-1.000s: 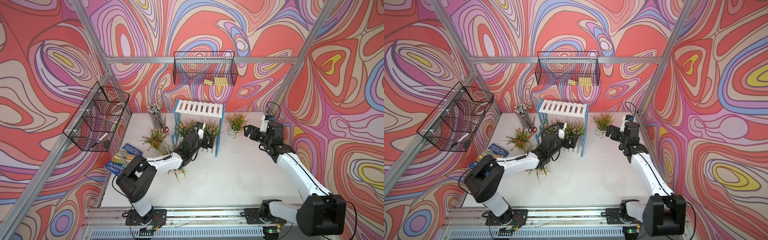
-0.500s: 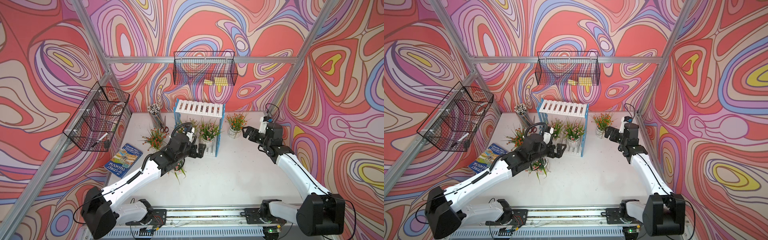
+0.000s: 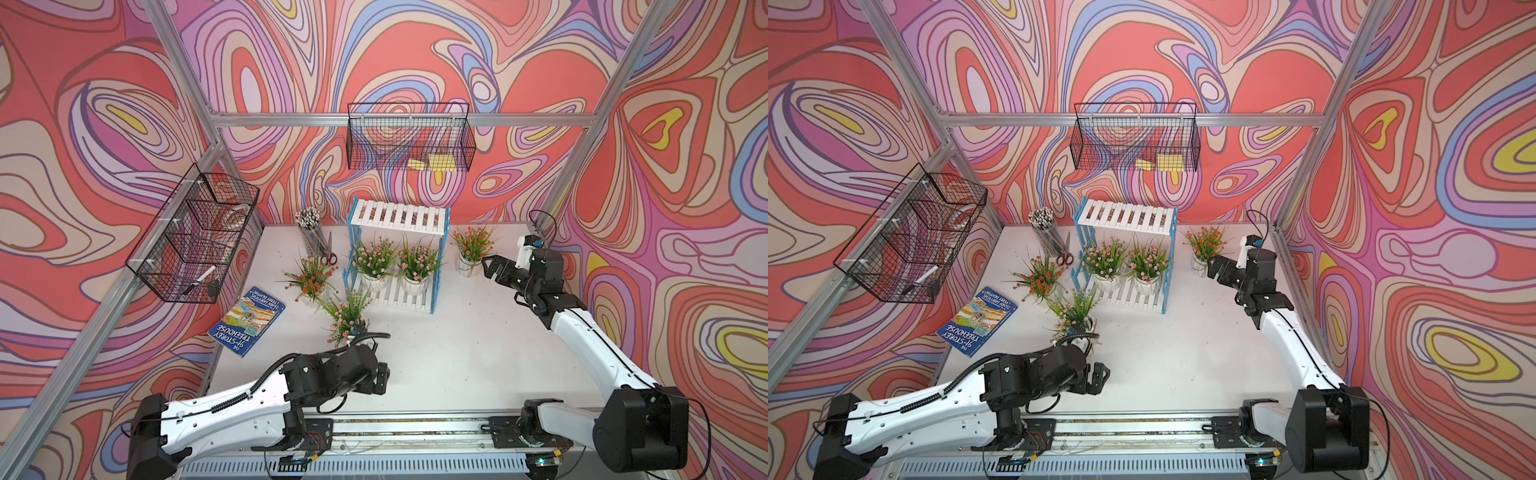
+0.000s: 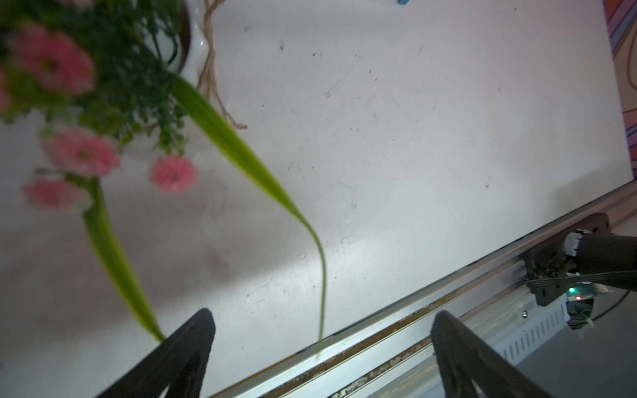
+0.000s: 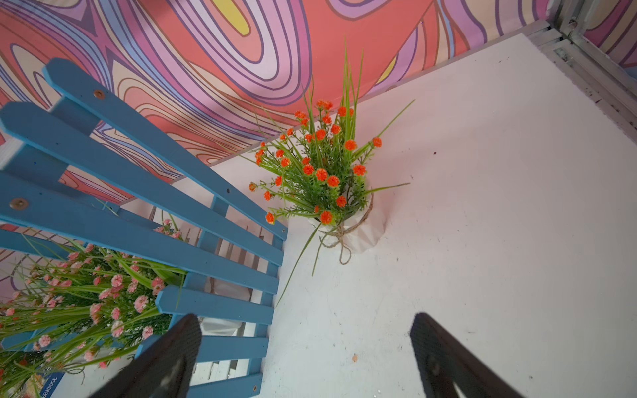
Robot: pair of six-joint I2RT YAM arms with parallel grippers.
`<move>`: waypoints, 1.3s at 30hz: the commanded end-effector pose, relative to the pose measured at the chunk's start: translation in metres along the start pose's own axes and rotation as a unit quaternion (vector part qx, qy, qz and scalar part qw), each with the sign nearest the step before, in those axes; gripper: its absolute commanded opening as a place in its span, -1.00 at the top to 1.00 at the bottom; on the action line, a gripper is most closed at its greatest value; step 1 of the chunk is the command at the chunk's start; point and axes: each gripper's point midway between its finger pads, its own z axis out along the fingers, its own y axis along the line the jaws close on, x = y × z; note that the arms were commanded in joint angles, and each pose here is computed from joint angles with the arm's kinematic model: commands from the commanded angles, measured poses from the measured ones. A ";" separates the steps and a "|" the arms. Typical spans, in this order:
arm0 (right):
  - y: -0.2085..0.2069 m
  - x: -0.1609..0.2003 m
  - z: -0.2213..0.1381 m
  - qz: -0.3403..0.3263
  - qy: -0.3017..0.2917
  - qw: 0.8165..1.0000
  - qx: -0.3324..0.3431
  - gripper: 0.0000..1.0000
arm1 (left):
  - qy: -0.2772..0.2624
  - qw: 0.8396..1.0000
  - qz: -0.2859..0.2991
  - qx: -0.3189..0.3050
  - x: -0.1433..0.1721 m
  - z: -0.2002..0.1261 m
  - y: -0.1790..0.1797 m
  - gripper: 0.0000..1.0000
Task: Place the baby's breath potted plants on the rack by color
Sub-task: Pick up the baby's breath potted plant from the center of the board.
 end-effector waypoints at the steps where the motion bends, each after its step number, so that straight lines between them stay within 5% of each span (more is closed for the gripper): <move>1: 0.007 -0.004 -0.004 -0.006 -0.008 1.000 -0.011 -0.96 | -0.059 0.995 -0.063 -0.058 -0.015 -0.002 0.023 -0.99; 13: 0.009 -0.005 -0.008 -0.014 -0.014 1.000 -0.016 -0.96 | -0.224 0.956 -0.065 -0.176 -0.068 0.013 0.042 -0.99; 21: 0.011 -0.004 -0.006 -0.016 -0.014 0.999 -0.024 -0.97 | -0.291 0.936 -0.075 -0.183 -0.090 0.020 0.045 -0.99; 39: 0.017 -0.008 -0.011 -0.024 -0.019 0.999 -0.034 -0.96 | -0.288 0.925 -0.070 -0.238 -0.110 0.049 0.061 -1.00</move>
